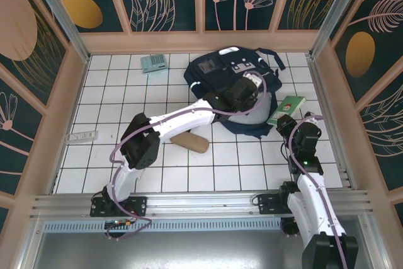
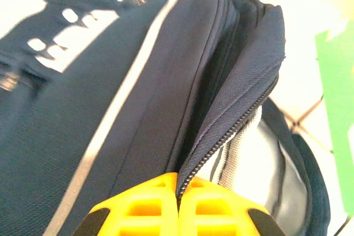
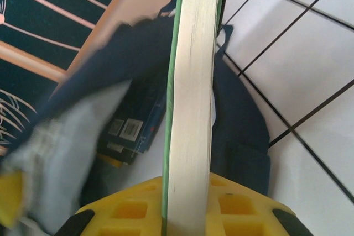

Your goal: Pack books, pencil case, and school supplies into a backpack

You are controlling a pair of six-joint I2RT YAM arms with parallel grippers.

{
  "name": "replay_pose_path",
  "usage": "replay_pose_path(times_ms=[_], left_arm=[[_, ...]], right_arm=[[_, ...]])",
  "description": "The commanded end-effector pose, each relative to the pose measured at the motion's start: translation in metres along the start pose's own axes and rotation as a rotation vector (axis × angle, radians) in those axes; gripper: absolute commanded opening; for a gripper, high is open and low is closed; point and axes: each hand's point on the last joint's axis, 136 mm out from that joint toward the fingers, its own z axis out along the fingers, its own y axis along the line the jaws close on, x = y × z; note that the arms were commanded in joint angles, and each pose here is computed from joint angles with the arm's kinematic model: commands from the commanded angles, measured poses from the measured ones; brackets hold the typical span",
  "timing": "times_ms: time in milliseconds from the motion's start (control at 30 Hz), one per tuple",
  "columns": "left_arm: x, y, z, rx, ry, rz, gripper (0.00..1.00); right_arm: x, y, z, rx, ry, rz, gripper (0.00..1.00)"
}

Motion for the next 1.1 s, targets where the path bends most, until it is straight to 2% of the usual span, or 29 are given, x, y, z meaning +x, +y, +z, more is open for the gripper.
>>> replay_pose_path(times_ms=[0,200,400,533,700,800,1067], left_arm=[[-0.073,0.023,-0.038,-0.097,-0.179,-0.091,0.0],[-0.092,0.024,-0.051,-0.086,-0.233,-0.11,0.0],[-0.083,0.015,-0.047,-0.033,-0.213,-0.121,0.0],[-0.079,0.014,-0.046,-0.023,-0.205,-0.125,0.0],[-0.079,0.011,-0.049,0.002,-0.212,-0.135,0.0],[-0.077,0.007,-0.049,0.027,-0.208,-0.14,0.0],[-0.066,0.009,-0.051,0.029,-0.191,-0.14,0.0]], right_arm=[[-0.007,0.03,0.002,-0.153,-0.016,0.018,0.0],[0.004,0.053,0.011,-0.273,0.053,0.072,0.0],[0.015,0.072,0.029,-0.307,0.089,0.12,0.0],[0.025,0.067,0.054,-0.201,0.103,0.154,0.0],[0.029,0.042,0.073,-0.086,0.048,0.251,0.0],[0.033,0.04,0.083,-0.095,0.038,0.293,0.0],[0.056,0.066,0.119,-0.212,0.137,0.377,0.0]])
